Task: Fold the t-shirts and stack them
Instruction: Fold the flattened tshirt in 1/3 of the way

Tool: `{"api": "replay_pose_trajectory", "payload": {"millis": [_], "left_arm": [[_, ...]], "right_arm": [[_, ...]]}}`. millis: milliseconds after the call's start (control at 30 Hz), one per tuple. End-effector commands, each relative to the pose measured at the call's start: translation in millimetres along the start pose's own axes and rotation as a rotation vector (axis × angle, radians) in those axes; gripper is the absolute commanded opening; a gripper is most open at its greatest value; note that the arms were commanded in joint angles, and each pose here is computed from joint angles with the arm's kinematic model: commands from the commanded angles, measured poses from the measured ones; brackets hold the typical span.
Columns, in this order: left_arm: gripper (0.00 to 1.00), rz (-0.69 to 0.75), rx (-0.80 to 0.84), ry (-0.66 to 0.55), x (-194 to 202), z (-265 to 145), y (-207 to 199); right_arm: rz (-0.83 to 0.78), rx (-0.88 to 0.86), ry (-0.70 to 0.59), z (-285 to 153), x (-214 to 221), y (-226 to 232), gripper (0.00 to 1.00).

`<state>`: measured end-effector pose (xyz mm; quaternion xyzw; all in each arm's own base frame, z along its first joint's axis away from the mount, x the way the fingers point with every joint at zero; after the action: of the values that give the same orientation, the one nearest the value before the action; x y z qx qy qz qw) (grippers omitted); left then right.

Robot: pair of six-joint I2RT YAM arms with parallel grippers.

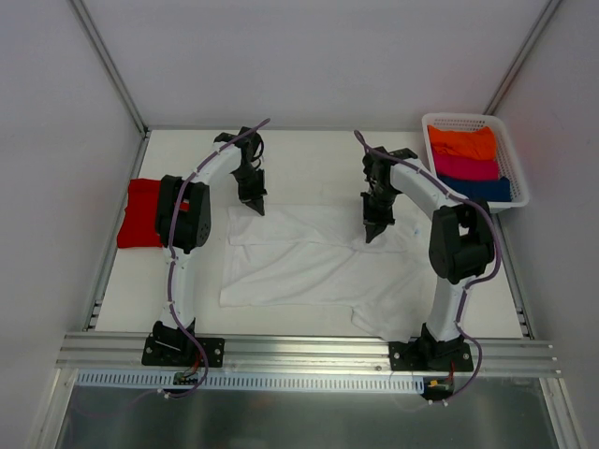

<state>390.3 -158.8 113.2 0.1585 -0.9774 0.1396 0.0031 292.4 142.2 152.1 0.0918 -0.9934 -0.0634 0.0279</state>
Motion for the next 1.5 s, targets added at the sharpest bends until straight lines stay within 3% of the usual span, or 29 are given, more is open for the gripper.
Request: {"api": "replay_pose_trajectory", "payload": {"millis": [0,167,300,467,600,1067,1467], "left_arm": [[0.00,-0.001,0.012,0.018,-0.1,-3.1,0.5],[0.00,0.001,0.012,0.016,0.9,-4.8,0.9],[0.00,0.000,0.013,0.001,3.0,-11.0,0.2],[0.00,0.023,0.074,-0.066,-7.3,-28.7,-13.2],[0.00,0.031,0.108,-0.087,-12.8,-36.3,-21.5],[0.00,0.024,0.048,-0.054,5.4,-29.3,-2.4],[0.00,0.016,0.045,-0.044,5.2,-25.3,-1.8]], "right_arm": [[0.002,0.027,0.049,-3.6,22.0,-3.7,0.02],[0.008,0.008,0.074,7.4,30.3,-2.6,0.02],[0.017,0.018,-0.007,-0.7,20.2,1.8,0.02],[0.024,0.040,-0.138,-18.0,-12.0,5.4,0.23],[0.022,0.023,-0.184,-21.5,-44.1,13.0,0.27],[-0.002,0.069,-0.078,30.1,-65.2,5.5,0.30],[-0.011,0.089,-0.041,24.2,-33.1,-4.8,0.30]]}}
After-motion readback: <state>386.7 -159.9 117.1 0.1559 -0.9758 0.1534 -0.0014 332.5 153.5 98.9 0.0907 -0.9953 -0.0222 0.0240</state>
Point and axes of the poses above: each gripper's point midway between its finger pads, its own z axis out along the fingers, its own y axis along the line the jaws close on, x = y × z, the point moved 7 cm from there along -z, back along the fingers, and after that the axes turned 13 degrees about -z, right-handed, at the moved point
